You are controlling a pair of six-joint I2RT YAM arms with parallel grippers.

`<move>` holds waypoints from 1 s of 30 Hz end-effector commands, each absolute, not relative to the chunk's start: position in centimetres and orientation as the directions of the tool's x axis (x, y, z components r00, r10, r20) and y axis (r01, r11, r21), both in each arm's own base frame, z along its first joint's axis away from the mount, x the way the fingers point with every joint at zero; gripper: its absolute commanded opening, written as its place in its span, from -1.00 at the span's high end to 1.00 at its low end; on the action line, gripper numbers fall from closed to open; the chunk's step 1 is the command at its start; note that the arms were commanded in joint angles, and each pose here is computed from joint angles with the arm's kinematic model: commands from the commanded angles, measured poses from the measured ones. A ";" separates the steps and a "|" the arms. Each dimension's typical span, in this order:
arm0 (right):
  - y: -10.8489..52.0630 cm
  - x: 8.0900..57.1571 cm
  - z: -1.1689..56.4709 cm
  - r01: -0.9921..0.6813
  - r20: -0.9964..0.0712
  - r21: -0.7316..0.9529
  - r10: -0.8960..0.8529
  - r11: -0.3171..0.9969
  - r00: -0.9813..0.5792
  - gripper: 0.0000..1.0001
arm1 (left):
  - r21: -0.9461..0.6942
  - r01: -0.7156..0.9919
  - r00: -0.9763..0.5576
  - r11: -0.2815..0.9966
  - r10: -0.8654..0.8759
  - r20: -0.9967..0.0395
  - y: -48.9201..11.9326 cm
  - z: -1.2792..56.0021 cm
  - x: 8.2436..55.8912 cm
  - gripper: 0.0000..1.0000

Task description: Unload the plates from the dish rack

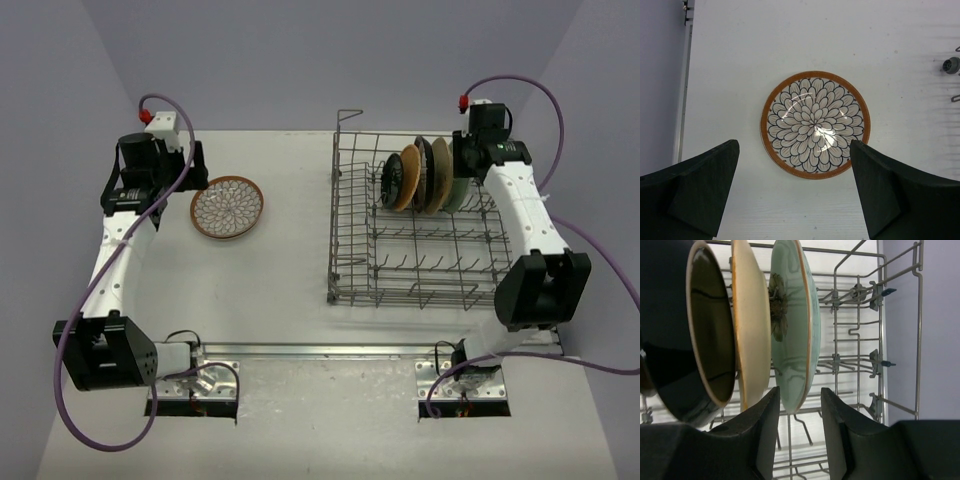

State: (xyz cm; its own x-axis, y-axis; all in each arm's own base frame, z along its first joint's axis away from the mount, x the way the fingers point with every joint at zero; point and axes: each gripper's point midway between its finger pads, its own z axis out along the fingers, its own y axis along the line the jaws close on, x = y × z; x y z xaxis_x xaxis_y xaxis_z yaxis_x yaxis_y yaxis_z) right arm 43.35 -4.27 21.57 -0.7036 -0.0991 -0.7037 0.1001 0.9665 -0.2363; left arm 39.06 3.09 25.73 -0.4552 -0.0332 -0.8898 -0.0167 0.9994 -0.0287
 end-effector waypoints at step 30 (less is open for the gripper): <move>-5.9 47.9 22.8 0.078 -0.788 -0.168 -0.087 0.983 -0.610 1.00 | -0.066 0.031 -0.415 0.997 -0.047 -0.909 1.0 28.2 38.5 -0.89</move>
